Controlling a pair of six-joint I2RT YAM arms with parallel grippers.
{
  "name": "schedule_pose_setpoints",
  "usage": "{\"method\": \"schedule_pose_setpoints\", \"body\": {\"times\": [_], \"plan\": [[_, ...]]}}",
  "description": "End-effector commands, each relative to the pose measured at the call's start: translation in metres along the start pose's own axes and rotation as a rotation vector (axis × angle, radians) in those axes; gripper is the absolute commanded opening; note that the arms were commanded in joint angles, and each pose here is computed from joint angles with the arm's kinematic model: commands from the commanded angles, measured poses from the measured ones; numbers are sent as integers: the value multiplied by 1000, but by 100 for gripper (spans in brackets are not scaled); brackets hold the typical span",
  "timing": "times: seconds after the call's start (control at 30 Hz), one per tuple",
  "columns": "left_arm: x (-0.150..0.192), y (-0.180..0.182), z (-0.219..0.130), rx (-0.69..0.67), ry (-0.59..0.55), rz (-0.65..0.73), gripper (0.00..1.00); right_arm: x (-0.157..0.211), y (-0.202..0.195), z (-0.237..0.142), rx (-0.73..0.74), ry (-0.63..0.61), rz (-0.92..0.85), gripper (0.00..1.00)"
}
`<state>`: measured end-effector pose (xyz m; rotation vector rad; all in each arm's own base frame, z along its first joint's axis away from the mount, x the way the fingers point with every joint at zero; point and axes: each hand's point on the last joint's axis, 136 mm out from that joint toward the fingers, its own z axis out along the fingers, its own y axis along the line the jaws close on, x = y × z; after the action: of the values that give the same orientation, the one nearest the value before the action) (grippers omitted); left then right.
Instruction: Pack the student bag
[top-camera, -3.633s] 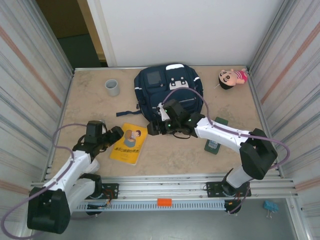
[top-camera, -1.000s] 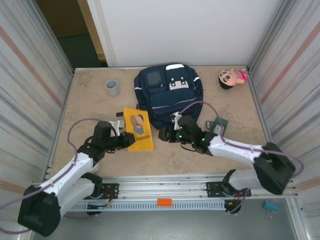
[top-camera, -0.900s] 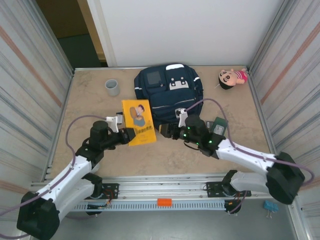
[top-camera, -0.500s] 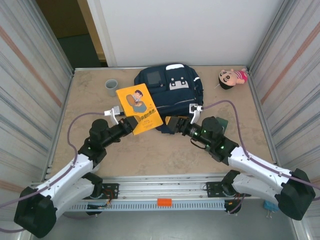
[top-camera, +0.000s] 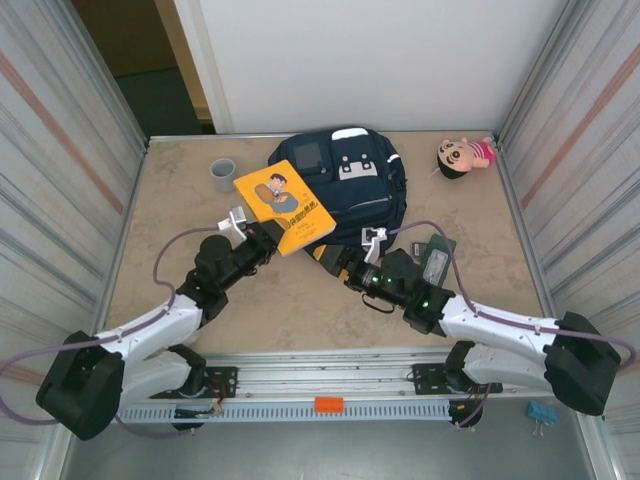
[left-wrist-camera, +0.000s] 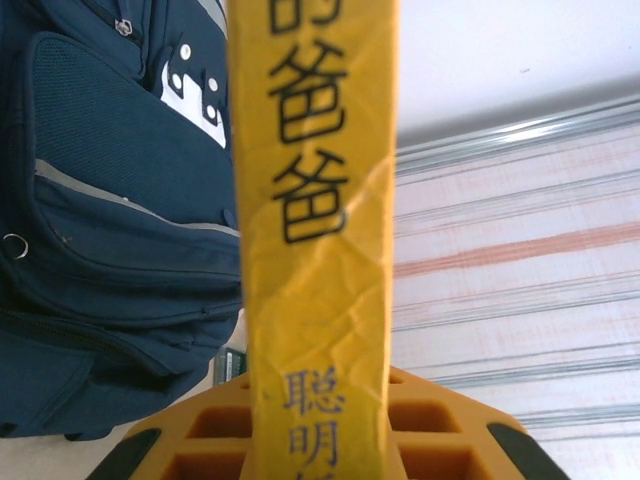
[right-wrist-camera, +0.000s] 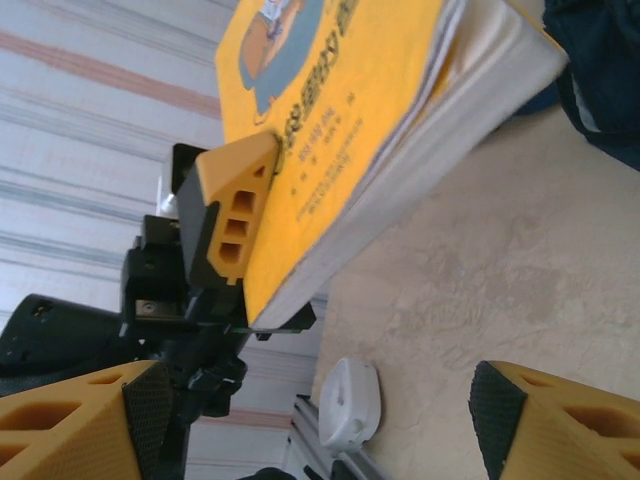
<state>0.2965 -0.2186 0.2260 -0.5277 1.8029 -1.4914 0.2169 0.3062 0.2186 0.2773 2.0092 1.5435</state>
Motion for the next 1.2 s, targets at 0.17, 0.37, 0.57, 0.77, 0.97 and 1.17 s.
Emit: {"method": "schedule_pose_setpoints", "body": {"times": [0.17, 0.37, 0.57, 0.77, 0.97, 1.17], "plan": [[-13, -65, -4, 178, -45, 12, 0, -13, 24, 21, -90, -57, 114, 80], [-3, -64, -1, 183, -35, -36, 0, -19, 36, 38, -158, -80, 154, 79], [5, -63, 5, 211, -34, -94, 0, -26, 27, 48, -158, -145, 240, 65], [18, -56, 14, 197, -4, -130, 0, -34, 24, 56, -182, -202, 285, 29], [21, -20, 11, 53, -18, -78, 30, -56, -10, 39, -108, -256, 267, 0], [5, 5, -5, -204, -35, 238, 73, -93, -46, -4, 55, -303, 153, 0]]}}
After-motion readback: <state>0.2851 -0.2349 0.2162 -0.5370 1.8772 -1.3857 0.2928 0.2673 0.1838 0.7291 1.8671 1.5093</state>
